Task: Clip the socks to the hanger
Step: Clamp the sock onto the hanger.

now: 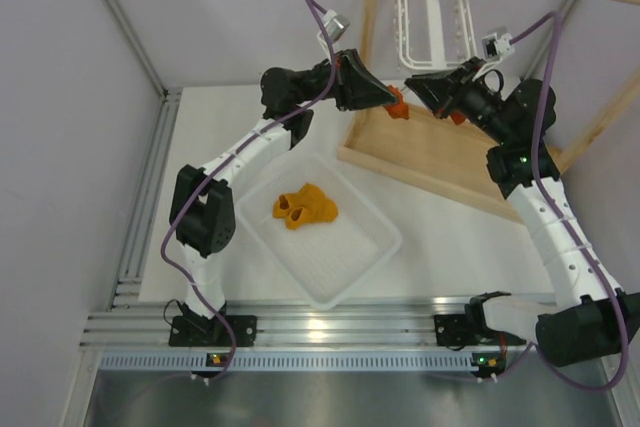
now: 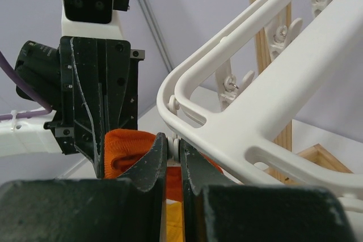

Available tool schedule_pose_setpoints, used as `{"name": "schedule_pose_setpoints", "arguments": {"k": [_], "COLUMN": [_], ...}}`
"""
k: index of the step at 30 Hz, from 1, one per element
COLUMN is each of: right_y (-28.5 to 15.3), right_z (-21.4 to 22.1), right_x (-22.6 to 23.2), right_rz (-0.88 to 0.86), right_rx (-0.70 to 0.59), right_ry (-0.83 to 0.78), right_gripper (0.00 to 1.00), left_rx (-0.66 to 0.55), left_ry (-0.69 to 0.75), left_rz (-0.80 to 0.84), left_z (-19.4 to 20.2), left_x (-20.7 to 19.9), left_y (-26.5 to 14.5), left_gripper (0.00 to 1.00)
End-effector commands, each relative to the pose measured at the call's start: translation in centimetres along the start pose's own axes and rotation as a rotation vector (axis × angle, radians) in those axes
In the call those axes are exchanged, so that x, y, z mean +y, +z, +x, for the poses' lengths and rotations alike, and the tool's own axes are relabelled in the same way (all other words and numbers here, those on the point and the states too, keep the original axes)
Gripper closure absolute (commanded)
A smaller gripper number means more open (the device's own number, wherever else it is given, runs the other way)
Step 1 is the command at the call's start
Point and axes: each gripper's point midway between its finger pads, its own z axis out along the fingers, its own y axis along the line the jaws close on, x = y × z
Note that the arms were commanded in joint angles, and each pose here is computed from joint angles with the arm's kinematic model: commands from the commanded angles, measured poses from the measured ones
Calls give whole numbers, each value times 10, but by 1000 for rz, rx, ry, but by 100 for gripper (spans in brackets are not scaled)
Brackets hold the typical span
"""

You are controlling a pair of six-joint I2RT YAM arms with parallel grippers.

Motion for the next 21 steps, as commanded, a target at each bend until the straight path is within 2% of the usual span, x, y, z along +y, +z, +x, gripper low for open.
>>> {"name": "schedule_pose_setpoints", "arguments": {"k": [1, 6, 10, 15, 21], "right_y": [0, 0, 0, -2, -5], "right_z": [-30, -26, -15, -19, -24], "right_x": [13, 16, 8, -5, 0], "right_rz": [-16, -39, 6, 87, 76], "right_rx": [-108, -97, -55, -62, -81], "right_ry": [-69, -77, -132, -195, -189], "right_gripper": [100, 100, 100, 100, 100], "left_rx": [-4, -2, 5, 25, 41], "left_ry": [89, 94, 112, 130, 116], "left_rz": [61, 61, 73, 86, 73], "left_z": [-11, -12, -14, -15, -10], "left_x": [-22, -20, -25, -33, -28], "left_y": [7, 7, 8, 9, 5], "left_gripper": [100, 100, 100, 100, 100]}}
